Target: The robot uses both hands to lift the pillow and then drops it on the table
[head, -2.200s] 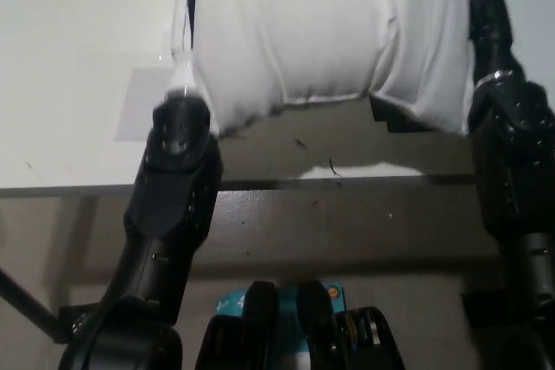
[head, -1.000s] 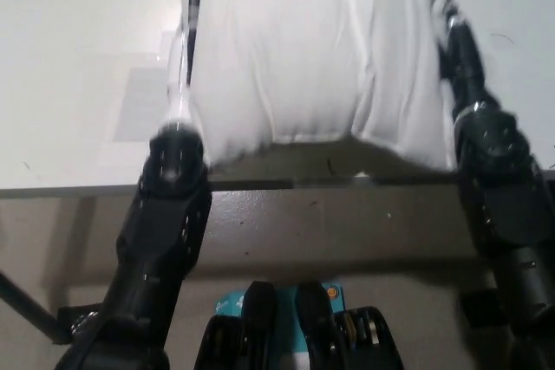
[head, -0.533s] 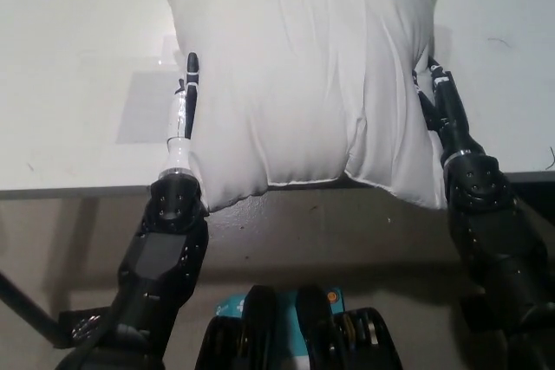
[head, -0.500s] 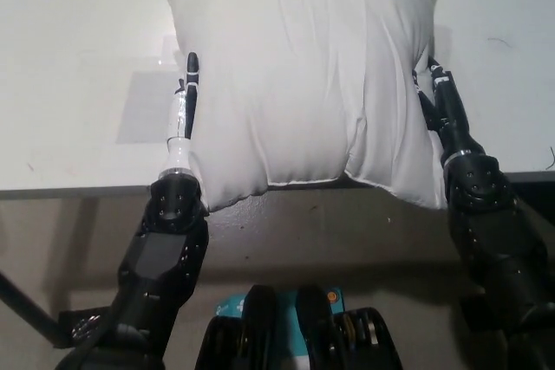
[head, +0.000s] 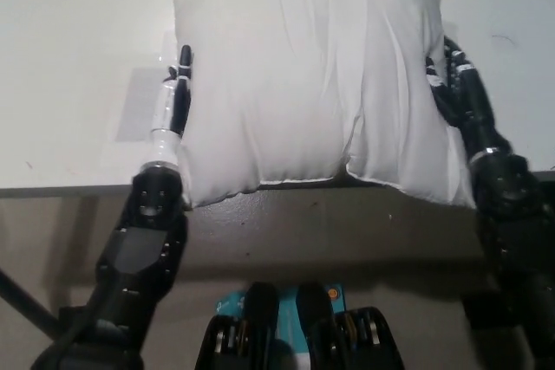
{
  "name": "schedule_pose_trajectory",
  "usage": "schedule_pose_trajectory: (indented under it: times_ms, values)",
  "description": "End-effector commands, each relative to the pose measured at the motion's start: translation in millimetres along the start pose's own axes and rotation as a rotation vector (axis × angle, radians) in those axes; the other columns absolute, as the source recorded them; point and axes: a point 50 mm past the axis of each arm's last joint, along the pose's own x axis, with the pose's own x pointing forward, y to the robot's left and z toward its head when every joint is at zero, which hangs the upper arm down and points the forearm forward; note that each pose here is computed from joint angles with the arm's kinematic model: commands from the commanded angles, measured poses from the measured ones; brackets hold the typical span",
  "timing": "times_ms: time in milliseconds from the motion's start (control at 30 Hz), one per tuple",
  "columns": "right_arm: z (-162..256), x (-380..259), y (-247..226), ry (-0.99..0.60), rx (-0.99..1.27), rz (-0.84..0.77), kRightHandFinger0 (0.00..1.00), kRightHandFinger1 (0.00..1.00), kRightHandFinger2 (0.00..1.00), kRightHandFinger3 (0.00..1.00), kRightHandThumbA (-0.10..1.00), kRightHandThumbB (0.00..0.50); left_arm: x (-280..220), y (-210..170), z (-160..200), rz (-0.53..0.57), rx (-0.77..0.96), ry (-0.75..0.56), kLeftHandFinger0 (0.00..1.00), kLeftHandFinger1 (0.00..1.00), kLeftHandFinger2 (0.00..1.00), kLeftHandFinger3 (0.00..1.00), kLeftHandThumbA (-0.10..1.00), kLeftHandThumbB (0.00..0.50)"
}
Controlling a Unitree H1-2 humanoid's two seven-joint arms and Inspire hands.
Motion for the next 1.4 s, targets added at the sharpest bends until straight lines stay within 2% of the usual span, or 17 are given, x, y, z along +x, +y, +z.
schedule_pose_trajectory:
  times_ms: [0, 33, 167, 200, 233, 333, 367, 400, 533, 667, 700, 733, 1000, 1100, 1133, 1267, 1367]
  values:
    - [10.7, -0.2, -40.0, -0.025, 0.037, -0.024, 1.0, 1.0, 1.0, 1.0, 1.0, 0.472, 19.4, 26.0, 33.8, -0.009, 0.056, -0.154, 1.0, 1.0, 1.0, 1.0, 1.0, 0.204]
    - [10.1, -1.2, -47.0, -0.036, 0.037, -0.036, 1.0, 1.0, 1.0, 1.0, 1.0, 0.418, 19.6, 27.6, 33.7, -0.01, 0.055, -0.156, 1.0, 1.0, 1.0, 1.0, 1.0, 0.196]
    - [-2.9, -14.4, -74.6, -0.027, -0.02, -0.084, 1.0, 1.0, 1.0, 1.0, 1.0, 0.396, 13.6, 50.1, 28.1, 0.01, 0.032, -0.153, 1.0, 1.0, 1.0, 1.0, 1.0, 0.264]
    - [-7.7, -22.3, -80.6, -0.023, -0.024, -0.102, 1.0, 1.0, 1.0, 1.0, 1.0, 0.416, 8.4, 54.7, 28.2, 0.018, 0.02, -0.161, 1.0, 1.0, 1.0, 1.0, 1.0, 0.228]
    - [-9.9, -32.9, -87.3, -0.044, -0.034, -0.119, 1.0, 1.0, 1.0, 1.0, 1.0, 0.444, 0.4, 61.1, 30.0, 0.022, 0.019, -0.188, 1.0, 1.0, 1.0, 1.0, 1.0, 0.229]
    - [-6.6, -43.3, -94.4, -0.073, -0.055, -0.132, 1.0, 1.0, 1.0, 1.0, 1.0, 0.457, -6.3, 62.7, 33.0, 0.019, 0.016, -0.2, 1.0, 1.0, 1.0, 1.0, 1.0, 0.227]
    - [-2.8, -57.0, -98.6, -0.095, -0.08, -0.135, 1.0, 1.0, 1.0, 1.0, 1.0, 0.494, -18.2, 64.5, 34.1, 0.017, 0.024, -0.215, 1.0, 1.0, 1.0, 1.0, 1.0, 0.265]
    - [-0.3, -69.7, -100.4, -0.126, -0.1, -0.127, 1.0, 1.0, 1.0, 1.0, 1.0, 0.473, -30.0, 64.6, 33.8, 0.01, 0.019, -0.229, 1.0, 1.0, 1.0, 1.0, 1.0, 0.239]
    - [1.1, -103.6, -90.8, -0.163, -0.112, -0.123, 1.0, 1.0, 1.0, 1.0, 1.0, 0.422, -65.7, 66.3, 32.6, -0.001, 0.005, -0.24, 1.0, 1.0, 1.0, 1.0, 1.0, 0.22]
    - [-0.6, -147.7, -85.1, -0.185, -0.134, -0.115, 1.0, 1.0, 1.0, 1.0, 1.0, 0.408, -103.7, 58.8, 33.2, -0.032, -0.036, -0.237, 1.0, 1.0, 1.0, 1.0, 1.0, 0.263]
    - [-1.9, -154.5, -83.1, -0.188, -0.142, -0.104, 1.0, 1.0, 1.0, 1.0, 1.0, 0.344, -111.9, 58.4, 30.8, -0.028, -0.045, -0.233, 1.0, 1.0, 1.0, 1.0, 1.0, 0.277]
    - [-2.8, -162.9, -81.1, -0.194, -0.156, -0.089, 1.0, 1.0, 1.0, 1.0, 1.0, 0.339, -122.1, 57.4, 28.2, -0.022, -0.059, -0.228, 1.0, 1.0, 1.0, 1.0, 1.0, 0.278]
    - [-28.6, -231.0, -63.2, -0.205, -0.176, 0.002, 1.0, 1.0, 1.0, 1.0, 1.0, 0.3, -161.7, 47.6, 7.1, -0.017, -0.04, -0.217, 1.0, 1.0, 1.0, 1.0, 1.0, 0.238]
    - [-37.6, -247.7, -61.3, -0.177, -0.218, 0.04, 1.0, 1.0, 1.0, 1.0, 1.0, 0.323, -178.5, 48.1, 1.5, -0.05, -0.04, -0.196, 1.0, 1.0, 1.0, 1.0, 1.0, 0.215]
    - [-39.1, -253.0, -58.6, -0.162, -0.166, 0.048, 1.0, 1.0, 1.0, 1.0, 1.0, 0.283, -188.0, 50.9, -3.2, -0.059, -0.021, -0.18, 1.0, 1.0, 1.0, 1.0, 1.0, 0.217]
    - [-42.2, -256.1, -63.5, -0.119, -0.131, 0.018, 1.0, 1.0, 1.0, 1.0, 1.0, 0.282, -195.3, 51.6, -4.3, -0.055, -0.006, -0.185, 1.0, 1.0, 1.0, 1.0, 1.0, 0.202]
    - [-46.3, -257.1, -64.1, -0.106, -0.104, -0.002, 1.0, 1.0, 1.0, 1.0, 1.0, 0.259, -198.8, 50.3, -2.5, -0.06, -0.001, -0.204, 1.0, 1.0, 1.0, 1.0, 1.0, 0.155]
